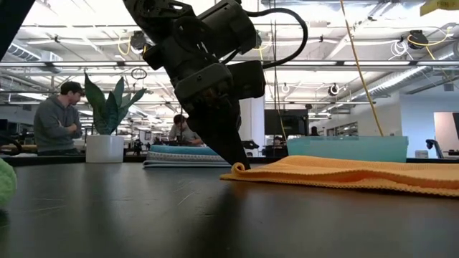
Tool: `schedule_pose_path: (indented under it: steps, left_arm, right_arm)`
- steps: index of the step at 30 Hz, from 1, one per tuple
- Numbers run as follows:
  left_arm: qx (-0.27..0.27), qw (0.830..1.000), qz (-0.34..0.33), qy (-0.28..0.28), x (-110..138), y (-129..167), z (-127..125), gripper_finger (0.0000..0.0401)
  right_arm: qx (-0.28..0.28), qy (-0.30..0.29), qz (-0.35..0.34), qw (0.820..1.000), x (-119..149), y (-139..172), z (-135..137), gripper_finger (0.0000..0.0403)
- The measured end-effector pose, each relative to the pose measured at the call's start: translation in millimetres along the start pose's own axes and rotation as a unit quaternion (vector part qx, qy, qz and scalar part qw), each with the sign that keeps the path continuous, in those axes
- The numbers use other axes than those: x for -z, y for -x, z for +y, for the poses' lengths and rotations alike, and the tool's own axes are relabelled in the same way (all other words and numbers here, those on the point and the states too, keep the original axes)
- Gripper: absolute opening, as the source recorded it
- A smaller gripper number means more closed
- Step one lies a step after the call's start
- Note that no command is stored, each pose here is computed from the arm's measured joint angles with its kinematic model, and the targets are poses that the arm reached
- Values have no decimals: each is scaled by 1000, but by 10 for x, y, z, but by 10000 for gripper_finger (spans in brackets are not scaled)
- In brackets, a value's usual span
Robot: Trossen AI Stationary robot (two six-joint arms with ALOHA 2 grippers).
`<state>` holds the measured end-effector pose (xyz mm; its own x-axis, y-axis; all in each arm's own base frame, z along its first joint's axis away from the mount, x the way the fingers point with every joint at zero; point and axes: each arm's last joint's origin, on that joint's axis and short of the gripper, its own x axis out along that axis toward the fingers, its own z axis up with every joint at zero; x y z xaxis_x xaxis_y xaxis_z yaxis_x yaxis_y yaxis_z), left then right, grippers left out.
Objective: Fold microfiber towels
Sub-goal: Fold the yellow microfiber towel
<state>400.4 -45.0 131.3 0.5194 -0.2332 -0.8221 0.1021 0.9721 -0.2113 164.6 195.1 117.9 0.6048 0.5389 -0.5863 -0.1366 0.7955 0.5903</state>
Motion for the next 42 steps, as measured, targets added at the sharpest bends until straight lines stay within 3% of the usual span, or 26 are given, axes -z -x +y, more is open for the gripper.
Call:
schedule_pose_path:
  steps: [16,28,30,33,37,39,42]
  left_arm:
    - [-1,1000,0,1,-2,3,12,7]
    - [-4,1000,-2,4,-7,11,52,4]
    - [-4,1000,-2,2,-9,14,64,3]
    - [-6,1000,-2,3,-10,19,86,9]
    - [-2,1000,-1,6,-9,23,105,4]
    - [-1,1000,0,6,-9,23,106,3]
    - [0,1000,0,6,-8,24,111,9]
  right_arm:
    - [-23,-21,11,999,88,-186,-48,5]
    - [-101,-38,7,994,-58,-57,92,125]
    - [-82,-49,10,995,-84,26,98,128]
    - [-7,-72,13,997,-83,167,37,111]
    - [89,-96,13,991,-47,335,-65,43]
    - [102,-97,22,990,-28,361,-91,12]
    - [108,-113,32,987,60,357,-195,7]
